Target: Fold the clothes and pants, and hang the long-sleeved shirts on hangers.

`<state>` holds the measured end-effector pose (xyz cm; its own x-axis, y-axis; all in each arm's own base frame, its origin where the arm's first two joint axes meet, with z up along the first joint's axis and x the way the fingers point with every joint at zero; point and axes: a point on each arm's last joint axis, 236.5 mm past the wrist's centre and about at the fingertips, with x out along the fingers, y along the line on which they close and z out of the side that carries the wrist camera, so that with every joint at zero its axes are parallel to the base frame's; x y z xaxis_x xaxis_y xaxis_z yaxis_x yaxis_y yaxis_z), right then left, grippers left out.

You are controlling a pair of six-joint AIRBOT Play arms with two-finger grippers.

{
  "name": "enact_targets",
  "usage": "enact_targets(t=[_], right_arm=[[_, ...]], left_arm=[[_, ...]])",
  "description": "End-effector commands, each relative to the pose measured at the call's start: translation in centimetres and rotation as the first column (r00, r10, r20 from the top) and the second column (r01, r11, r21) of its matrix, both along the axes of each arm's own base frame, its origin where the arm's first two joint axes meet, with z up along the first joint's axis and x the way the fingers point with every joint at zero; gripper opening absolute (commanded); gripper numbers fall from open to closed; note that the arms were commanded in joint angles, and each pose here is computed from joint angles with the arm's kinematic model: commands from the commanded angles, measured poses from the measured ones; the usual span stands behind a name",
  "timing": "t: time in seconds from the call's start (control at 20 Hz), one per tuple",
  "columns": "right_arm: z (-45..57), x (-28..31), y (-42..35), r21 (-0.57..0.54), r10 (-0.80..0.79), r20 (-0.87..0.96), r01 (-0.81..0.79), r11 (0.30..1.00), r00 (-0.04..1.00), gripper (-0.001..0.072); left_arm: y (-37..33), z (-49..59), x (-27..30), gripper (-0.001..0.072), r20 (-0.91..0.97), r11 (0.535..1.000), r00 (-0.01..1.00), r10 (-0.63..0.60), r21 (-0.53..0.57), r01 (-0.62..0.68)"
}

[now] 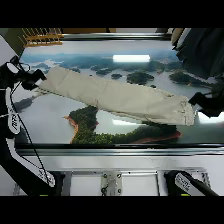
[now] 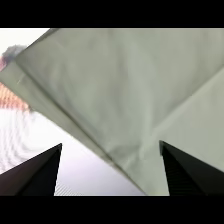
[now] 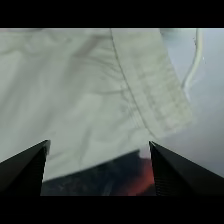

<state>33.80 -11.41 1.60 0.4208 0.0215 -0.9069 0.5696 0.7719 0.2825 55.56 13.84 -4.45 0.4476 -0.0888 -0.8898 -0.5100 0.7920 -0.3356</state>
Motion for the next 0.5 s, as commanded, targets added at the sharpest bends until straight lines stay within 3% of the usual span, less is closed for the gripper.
enact_targets(t=[0.0, 0.15, 0.45], right_arm=[[-3.7, -6.1, 1.3, 0.089, -0.11, -0.092, 0.118, 0.989, 0.99, 0.0689], [-6.2, -8.0, 2.5, 0.182, -0.168, -0.131, 0.191, 0.965, 0.977, 0.0689], [-8.8, -5.9, 4.0, 0.305, -0.264, -0.098, 0.281, 0.91, 0.96, 0.0689]], left_arm=[[-1.3, -3.5, -2.0, 0.0657, -0.059, 0.972, 0.992, 0.111, -0.199, -0.12], [-2.5, -4.9, -0.8, 0.0656, -0.008, 0.946, 0.984, 0.18, -0.271, -0.175], [-6.1, -7.3, 1.1, 0.0656, -0.008, 0.944, 0.989, 0.146, -0.3, -0.141]])
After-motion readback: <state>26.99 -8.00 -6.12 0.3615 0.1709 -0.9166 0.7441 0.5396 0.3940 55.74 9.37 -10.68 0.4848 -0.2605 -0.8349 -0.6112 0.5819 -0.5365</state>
